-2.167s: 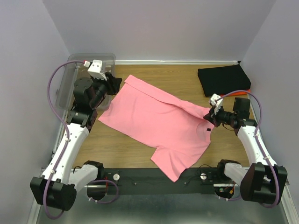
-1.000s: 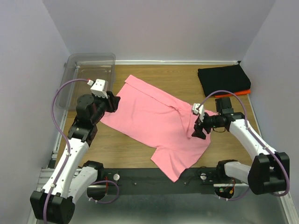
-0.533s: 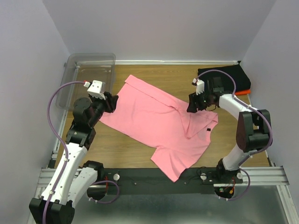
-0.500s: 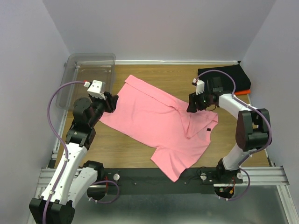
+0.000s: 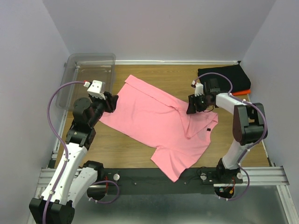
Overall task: Fold and stack the t-shirts
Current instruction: Fold the tshirt
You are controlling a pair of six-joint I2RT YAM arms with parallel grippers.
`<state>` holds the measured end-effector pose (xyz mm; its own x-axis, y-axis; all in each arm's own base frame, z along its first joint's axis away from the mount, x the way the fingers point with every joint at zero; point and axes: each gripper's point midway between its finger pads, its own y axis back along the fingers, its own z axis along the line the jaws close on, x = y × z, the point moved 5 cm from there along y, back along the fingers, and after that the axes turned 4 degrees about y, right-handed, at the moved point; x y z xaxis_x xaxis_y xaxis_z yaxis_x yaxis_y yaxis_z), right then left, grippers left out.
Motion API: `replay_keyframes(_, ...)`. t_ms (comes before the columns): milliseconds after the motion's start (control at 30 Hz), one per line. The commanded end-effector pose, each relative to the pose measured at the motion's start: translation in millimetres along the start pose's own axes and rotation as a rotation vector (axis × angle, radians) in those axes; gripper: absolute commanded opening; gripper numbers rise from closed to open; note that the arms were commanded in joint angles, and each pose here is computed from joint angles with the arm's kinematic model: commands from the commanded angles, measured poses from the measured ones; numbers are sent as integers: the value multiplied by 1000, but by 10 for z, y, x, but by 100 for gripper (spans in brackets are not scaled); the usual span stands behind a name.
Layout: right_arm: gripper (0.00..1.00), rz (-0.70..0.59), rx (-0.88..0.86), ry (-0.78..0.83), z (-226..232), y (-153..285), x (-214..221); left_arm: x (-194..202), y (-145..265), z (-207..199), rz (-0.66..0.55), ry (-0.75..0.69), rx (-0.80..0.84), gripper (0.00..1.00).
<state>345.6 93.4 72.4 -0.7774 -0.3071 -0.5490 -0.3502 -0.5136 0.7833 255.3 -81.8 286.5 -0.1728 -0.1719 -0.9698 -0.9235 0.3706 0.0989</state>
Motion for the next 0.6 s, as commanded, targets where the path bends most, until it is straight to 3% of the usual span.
replay_keyframes(0, 54, 18, -30, 1, 39, -50, 18, -24, 9, 9, -22, -12, 4, 47)
replay_keyframes(100, 45, 22, -46, 12, 75, -39, 19, -15, 4, 4, -20, -10, 7, 47)
replay_keyframes(567, 34, 36, -101, 32, 235, -30, 17, -20, 11, 6, -22, -9, 4, 47)
